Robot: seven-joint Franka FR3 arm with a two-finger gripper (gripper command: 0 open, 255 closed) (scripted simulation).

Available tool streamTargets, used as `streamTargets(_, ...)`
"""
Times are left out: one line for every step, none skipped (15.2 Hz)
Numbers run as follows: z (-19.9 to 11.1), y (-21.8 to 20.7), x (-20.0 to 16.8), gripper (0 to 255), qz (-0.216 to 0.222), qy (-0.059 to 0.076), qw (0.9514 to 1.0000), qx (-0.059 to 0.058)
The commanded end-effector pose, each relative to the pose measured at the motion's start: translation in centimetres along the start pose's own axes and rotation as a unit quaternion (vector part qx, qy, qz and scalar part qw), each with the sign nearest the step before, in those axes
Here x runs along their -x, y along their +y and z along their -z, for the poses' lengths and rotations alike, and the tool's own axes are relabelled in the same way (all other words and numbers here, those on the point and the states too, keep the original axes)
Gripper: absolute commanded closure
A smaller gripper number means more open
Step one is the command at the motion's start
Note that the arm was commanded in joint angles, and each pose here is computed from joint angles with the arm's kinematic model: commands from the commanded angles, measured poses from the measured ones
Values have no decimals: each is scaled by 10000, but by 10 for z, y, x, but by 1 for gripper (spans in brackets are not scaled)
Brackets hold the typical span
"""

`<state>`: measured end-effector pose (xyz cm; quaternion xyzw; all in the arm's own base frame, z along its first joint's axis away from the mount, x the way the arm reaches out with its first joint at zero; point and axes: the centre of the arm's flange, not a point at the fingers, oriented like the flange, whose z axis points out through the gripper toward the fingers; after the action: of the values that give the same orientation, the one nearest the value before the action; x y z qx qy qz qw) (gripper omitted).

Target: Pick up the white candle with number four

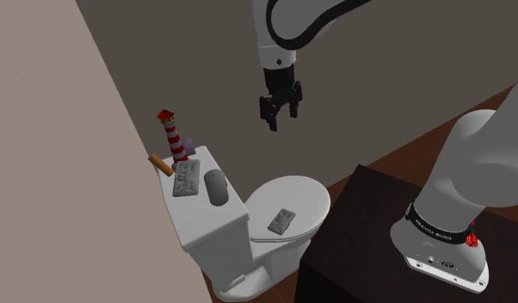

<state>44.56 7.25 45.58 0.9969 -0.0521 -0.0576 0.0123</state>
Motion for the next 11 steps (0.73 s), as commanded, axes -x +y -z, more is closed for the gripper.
streamTargets(-15,-14,-22,0,-54,-37,10000,0)
streamTargets(-22,-20,-32,0,-79,-55,10000,1)
streamTargets(-29,-27,-41,0,-104,-73,9999,2)
streamTargets(-36,-34,-51,0,-129,-91,9999,3)
streamTargets(-42,-40,-61,0,-154,-110,9998,4)
streamTargets(-49,-46,-71,0,-179,-128,9998,5)
streamTargets(-56,-53,-81,0,-204,-146,9997,7)
streamTargets(-63,-59,-91,0,-229,-164,9996,8)
streamTargets(-70,-65,-101,0,-254,-183,9995,9)
streamTargets(-77,-72,-110,0,-279,-201,9994,10)
streamTargets(-84,-78,-120,0,-304,-219,9993,11)
